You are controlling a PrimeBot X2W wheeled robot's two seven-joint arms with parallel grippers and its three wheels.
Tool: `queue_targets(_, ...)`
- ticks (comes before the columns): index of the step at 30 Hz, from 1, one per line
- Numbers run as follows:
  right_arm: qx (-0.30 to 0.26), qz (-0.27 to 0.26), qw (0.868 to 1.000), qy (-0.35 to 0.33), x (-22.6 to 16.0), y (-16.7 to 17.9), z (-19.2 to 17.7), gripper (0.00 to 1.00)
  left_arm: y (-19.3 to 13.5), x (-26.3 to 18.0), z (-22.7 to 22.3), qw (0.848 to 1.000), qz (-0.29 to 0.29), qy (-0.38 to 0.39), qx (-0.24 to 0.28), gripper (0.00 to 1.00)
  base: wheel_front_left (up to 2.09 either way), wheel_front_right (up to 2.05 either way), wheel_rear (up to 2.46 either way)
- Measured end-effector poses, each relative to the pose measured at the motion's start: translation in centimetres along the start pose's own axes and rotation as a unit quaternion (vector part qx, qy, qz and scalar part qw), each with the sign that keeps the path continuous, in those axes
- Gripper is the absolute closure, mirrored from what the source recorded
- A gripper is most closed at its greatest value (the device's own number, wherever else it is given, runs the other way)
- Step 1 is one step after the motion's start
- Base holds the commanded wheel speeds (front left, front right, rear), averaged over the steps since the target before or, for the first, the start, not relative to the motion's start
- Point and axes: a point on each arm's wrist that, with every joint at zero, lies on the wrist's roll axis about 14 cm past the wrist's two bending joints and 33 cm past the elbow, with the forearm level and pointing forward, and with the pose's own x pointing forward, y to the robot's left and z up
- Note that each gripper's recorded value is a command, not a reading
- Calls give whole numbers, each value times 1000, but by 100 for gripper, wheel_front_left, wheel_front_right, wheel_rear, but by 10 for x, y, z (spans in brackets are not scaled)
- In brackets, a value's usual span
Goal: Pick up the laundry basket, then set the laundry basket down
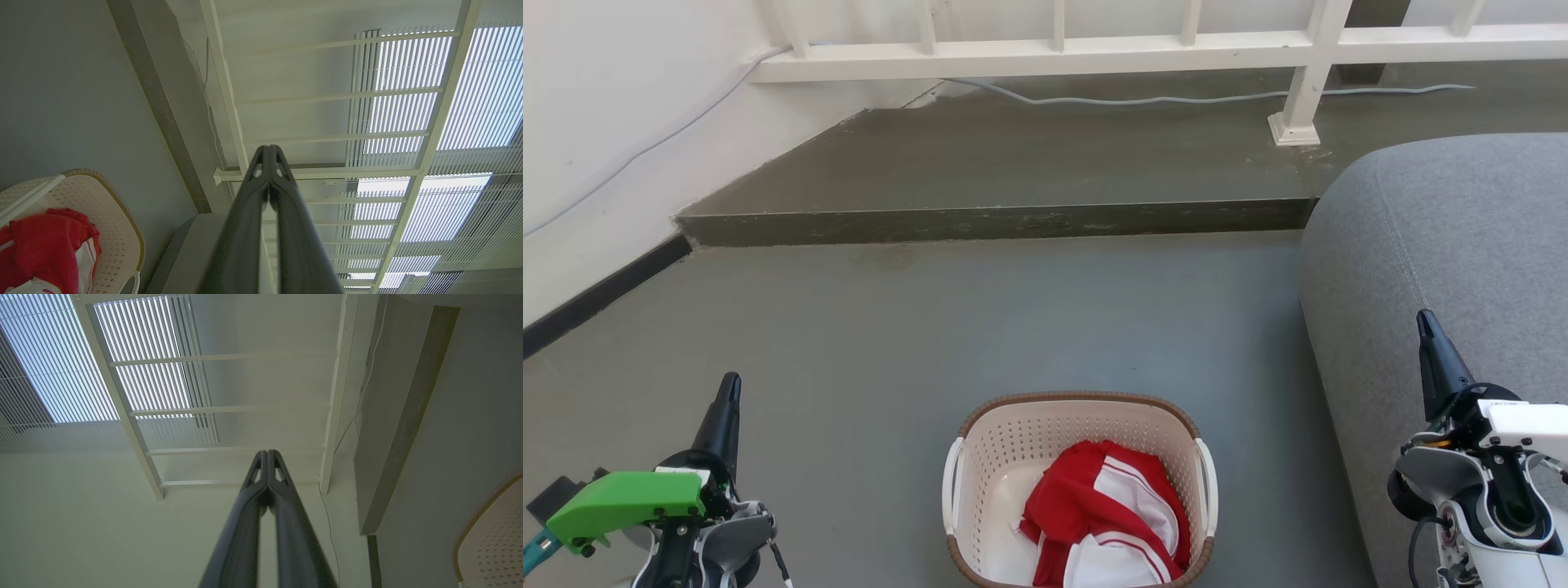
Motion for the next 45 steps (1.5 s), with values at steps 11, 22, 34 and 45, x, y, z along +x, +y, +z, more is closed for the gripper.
queue_targets(11,0,0,1000,0,0,0,0,100,0,0,0,1000,0,0,0,100,0,0,0)
queue_targets(22,0,0,1000,0,0,0,0,100,0,0,0,1000,0,0,0,100,0,0,0)
queue_targets(34,6,-21,1000,0,-4,-13,-3,100,11,-2,-3,1000,16,1,-7,100,0,0,0)
queue_targets(45,13,-46,999,3,-13,-31,-11,0,25,-9,-9,999,37,1,-12,0,0,0,0)
